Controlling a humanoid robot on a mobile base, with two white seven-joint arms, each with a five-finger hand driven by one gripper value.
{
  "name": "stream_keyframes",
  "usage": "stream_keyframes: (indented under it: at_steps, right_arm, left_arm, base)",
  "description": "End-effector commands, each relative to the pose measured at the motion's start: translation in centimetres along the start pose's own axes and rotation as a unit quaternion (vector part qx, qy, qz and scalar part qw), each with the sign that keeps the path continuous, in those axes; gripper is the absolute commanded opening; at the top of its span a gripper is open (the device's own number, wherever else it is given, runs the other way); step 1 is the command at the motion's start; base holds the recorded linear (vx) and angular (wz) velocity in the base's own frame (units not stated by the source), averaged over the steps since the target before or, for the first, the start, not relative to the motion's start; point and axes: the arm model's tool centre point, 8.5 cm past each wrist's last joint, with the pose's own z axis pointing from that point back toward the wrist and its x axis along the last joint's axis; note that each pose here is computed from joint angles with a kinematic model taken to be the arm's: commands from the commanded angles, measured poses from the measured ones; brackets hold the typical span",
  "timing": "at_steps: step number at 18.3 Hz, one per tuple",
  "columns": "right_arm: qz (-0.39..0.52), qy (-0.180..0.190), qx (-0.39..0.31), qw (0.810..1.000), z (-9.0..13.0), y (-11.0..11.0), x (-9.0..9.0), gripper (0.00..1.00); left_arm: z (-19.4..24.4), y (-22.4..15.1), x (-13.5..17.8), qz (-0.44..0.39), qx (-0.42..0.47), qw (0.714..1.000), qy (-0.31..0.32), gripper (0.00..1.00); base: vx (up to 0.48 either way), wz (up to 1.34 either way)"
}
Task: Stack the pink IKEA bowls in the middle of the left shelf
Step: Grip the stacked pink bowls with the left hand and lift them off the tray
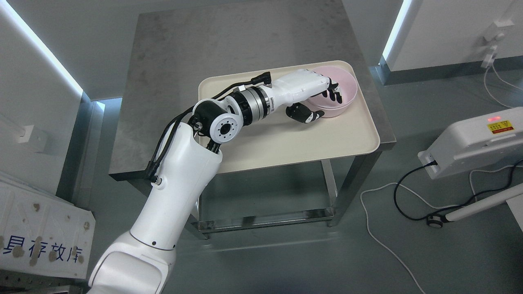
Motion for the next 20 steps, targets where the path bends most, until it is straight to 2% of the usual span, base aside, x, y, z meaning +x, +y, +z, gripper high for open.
stream_keyframes:
  at_steps: [1, 3, 5, 7, 10, 13, 16, 20]
  right_arm:
    - [0.002, -0.001, -0.009, 1.000, 0.1, -1.1, 0.2, 1.00]
    - [0.002, -0.001, -0.009, 1.000, 0.1, -1.1, 0.2, 1.00]
    - [0.002, -0.001, -0.009, 1.000, 0.1, -1.1, 0.2, 1.00]
    - [0.002, -0.001, -0.009, 1.000, 0.1, -1.1, 0.2, 1.00]
    - [0.002, -0.001, -0.009, 1.000, 0.1, -1.1, 0.2, 1.00]
    - [0.002, -0.001, -0.009, 1.000, 0.1, -1.1, 0.2, 1.00]
    - [0.002, -0.001, -0.009, 1.000, 0.1, -1.1, 0.2, 1.00]
    - [0.002, -0.001, -0.009, 1.000, 0.1, -1.1, 0.2, 1.00]
  left_arm:
    - [0.0, -2.4, -1.6, -0.021, -0.037, 0.998, 0.036, 0.51]
    - [-0.1, -2.4, -2.1, -0.026, -0.042, 0.998, 0.047, 0.50]
    - [0.1, -1.9, -2.3, -0.025, -0.023, 0.998, 0.051, 0.41]
    - [0.1, -1.8, -2.3, -0.027, -0.019, 0.998, 0.048, 0.23]
    - [0.5, -1.7, -2.6, -0.035, -0.014, 0.999, 0.031, 0.02]
    - [1.8, -0.1, -3.6, -0.031, 0.023, 0.999, 0.021, 0.01]
    - [4.1, 3.2, -3.2, 0.016, 0.117, 0.992, -0.039, 0.01]
    - [8.4, 6.7, -3.5, 0.037, 0.200, 0.976, -0.079, 0.02]
  base:
    - [0.000, 0.00]
    - [0.000, 0.00]
    - [0.000, 0.00]
    - [0.000, 0.00]
    - [0.000, 0.00]
    - [0.000, 0.00]
    - [0.000, 0.00]
    - [0.000, 0.00]
